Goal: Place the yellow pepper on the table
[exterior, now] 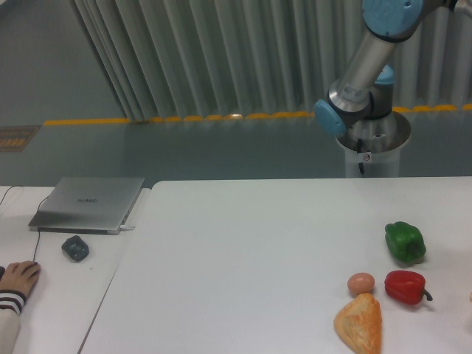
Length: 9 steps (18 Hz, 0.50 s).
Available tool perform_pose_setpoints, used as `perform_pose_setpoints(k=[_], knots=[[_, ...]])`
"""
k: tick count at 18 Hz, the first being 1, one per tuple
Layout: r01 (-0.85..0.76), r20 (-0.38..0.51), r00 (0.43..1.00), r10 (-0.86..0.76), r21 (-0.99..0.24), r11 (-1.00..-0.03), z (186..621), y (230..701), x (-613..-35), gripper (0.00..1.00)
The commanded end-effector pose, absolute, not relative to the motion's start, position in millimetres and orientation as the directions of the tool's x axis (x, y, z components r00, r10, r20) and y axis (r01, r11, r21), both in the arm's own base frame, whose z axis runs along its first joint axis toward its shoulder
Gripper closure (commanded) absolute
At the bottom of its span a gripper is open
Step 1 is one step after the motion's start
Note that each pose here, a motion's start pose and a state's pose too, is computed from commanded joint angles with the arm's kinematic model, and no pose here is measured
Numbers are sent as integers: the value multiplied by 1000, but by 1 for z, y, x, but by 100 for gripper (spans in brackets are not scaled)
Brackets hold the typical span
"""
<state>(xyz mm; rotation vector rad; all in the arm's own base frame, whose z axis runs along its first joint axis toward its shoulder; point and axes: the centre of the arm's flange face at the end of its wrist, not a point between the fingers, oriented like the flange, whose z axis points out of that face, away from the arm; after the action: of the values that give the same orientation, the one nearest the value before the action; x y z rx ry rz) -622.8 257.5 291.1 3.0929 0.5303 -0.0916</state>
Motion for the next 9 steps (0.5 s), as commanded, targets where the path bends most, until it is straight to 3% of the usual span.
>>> perform_pose_setpoints(k=[2,3,7,8,9], knots=[[329,-55,943,328,-6,-944,290,258,-623,36],[326,-55,944,326,-6,-945,290,258,-622,42],[325,-61,944,324,-2,-946,292,258,-623,49],[329,-61,943,328,-2,-944,292,259,-622,62],[328,-59,943,327,1,-945,291,260,-622,65]])
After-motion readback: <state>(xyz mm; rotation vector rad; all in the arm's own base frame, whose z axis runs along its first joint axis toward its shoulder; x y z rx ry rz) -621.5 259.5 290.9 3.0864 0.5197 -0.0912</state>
